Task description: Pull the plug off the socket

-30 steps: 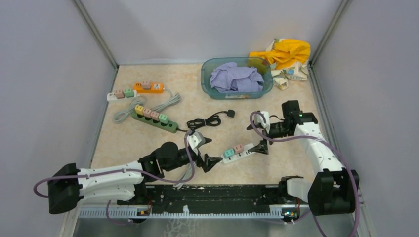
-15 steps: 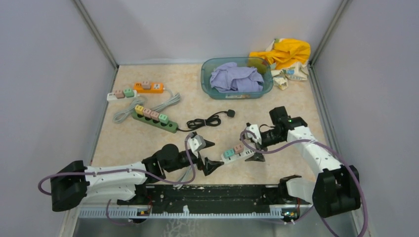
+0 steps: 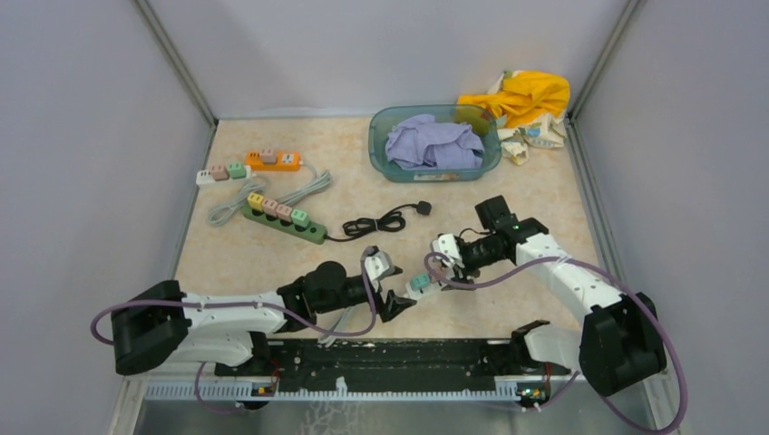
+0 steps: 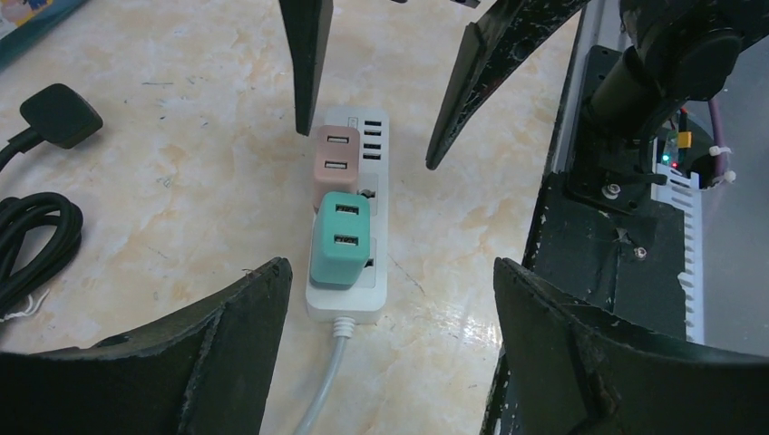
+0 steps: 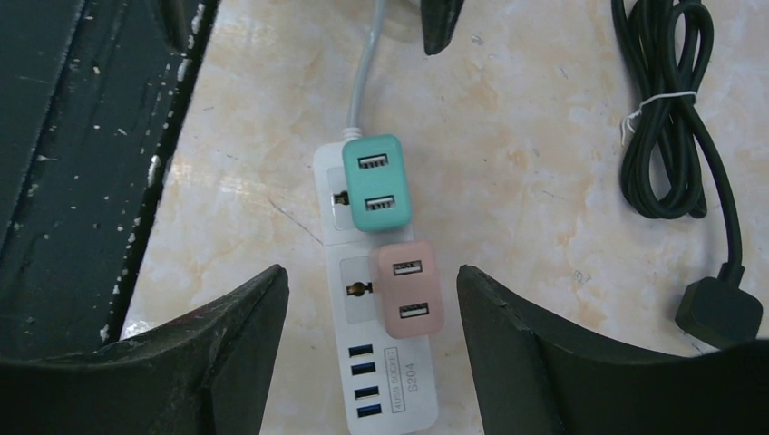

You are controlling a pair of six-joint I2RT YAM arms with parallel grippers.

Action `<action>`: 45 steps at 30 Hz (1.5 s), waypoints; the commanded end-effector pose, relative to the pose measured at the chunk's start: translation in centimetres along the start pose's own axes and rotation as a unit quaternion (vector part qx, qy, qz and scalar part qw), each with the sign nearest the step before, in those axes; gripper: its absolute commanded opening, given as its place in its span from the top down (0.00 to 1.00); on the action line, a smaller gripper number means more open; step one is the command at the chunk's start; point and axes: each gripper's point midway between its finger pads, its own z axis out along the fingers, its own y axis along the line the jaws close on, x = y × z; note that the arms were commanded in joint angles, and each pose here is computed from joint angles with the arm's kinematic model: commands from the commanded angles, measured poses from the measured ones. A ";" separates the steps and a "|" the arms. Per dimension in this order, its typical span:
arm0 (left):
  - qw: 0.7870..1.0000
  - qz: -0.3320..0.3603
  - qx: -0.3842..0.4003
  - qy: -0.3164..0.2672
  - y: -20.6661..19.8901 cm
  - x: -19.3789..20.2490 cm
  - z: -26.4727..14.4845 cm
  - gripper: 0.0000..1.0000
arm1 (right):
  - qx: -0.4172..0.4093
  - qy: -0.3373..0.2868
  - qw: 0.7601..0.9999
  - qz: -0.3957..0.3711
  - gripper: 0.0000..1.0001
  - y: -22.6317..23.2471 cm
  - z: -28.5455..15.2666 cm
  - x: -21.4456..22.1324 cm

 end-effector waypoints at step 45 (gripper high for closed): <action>0.993 0.105 -0.028 0.041 3.0 4.0 7.2 0.54 | 0.014 0.046 0.999 -0.005 0.75 -0.5 2.1 2.6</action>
